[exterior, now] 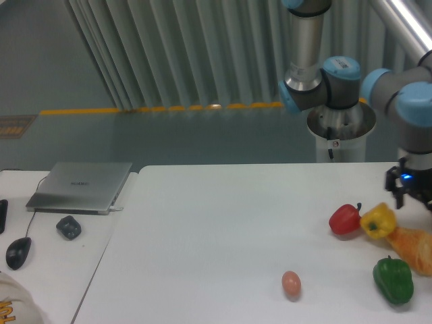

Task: Place the yellow pepper on the table
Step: 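Open the gripper and raise it away from the yellow pepper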

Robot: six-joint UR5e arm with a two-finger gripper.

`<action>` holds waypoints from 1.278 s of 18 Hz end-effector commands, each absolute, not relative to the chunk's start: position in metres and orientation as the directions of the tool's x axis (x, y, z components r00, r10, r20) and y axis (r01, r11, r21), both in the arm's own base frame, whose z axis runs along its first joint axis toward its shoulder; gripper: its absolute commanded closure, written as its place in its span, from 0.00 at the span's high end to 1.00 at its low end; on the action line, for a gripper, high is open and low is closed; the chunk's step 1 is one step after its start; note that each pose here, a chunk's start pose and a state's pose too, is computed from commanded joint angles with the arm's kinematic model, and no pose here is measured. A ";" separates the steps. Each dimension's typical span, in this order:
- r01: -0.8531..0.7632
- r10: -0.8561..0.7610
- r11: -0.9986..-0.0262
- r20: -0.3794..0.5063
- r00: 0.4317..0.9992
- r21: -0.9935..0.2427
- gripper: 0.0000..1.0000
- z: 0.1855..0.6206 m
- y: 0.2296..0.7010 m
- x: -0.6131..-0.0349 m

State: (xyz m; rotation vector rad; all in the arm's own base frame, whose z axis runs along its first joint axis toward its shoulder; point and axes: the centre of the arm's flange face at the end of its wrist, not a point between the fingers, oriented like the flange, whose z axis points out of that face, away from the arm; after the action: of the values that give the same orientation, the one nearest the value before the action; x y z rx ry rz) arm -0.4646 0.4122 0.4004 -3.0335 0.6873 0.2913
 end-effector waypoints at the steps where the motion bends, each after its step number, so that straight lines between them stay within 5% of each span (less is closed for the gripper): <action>1: -0.457 -0.454 -0.889 -0.187 0.871 0.031 1.00 0.402 0.411 -0.468; 14: -0.736 -0.737 -0.676 -0.046 0.674 0.045 1.00 0.382 0.327 -0.527; 23: -0.755 -0.755 -0.655 0.000 0.655 0.010 1.00 0.369 0.330 -0.521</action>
State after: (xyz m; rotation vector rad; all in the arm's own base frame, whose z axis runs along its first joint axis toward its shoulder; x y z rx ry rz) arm -0.5205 0.3298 0.3691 -2.8669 1.3078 0.0061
